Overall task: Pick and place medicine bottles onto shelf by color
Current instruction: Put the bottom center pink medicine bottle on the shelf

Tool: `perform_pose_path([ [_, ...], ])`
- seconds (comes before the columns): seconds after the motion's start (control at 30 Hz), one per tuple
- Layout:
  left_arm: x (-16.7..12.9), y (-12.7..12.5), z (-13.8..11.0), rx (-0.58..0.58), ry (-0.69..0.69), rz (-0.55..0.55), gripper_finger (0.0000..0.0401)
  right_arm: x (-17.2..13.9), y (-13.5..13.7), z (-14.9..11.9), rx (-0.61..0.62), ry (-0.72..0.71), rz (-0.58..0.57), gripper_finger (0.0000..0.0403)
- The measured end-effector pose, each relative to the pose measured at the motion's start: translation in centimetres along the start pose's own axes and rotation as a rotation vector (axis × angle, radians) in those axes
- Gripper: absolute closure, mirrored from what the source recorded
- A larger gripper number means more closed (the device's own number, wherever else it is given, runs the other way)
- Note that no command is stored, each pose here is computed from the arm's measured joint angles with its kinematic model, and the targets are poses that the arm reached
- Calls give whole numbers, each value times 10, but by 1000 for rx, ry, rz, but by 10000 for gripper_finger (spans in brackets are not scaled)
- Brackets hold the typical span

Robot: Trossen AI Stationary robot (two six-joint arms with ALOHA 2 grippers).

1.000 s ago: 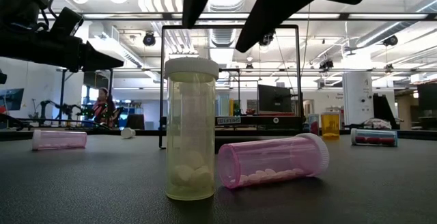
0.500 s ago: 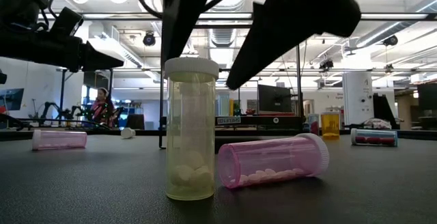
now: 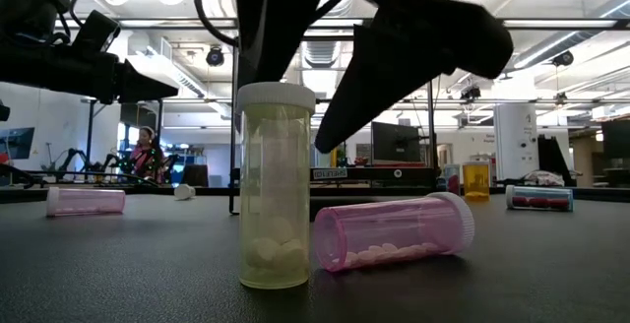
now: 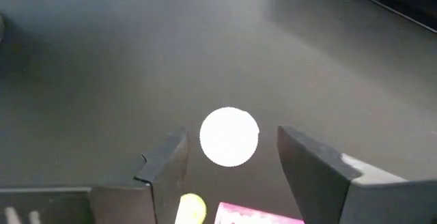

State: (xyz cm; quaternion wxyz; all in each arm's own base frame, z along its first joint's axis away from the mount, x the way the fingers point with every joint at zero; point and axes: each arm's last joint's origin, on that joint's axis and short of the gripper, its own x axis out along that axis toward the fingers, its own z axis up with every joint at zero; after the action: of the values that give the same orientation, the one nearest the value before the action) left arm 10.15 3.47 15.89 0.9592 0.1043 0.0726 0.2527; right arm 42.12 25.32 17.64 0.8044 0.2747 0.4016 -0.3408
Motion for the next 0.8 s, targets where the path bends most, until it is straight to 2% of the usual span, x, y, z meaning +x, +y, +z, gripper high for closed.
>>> perform_pose_path([
  [0.47,0,0,0,0,0,0,202,4,0,3,3,-3,5,280],
  [0.8,0,0,0,0,-1,0,202,1,0,3,2,-2,2,285],
])
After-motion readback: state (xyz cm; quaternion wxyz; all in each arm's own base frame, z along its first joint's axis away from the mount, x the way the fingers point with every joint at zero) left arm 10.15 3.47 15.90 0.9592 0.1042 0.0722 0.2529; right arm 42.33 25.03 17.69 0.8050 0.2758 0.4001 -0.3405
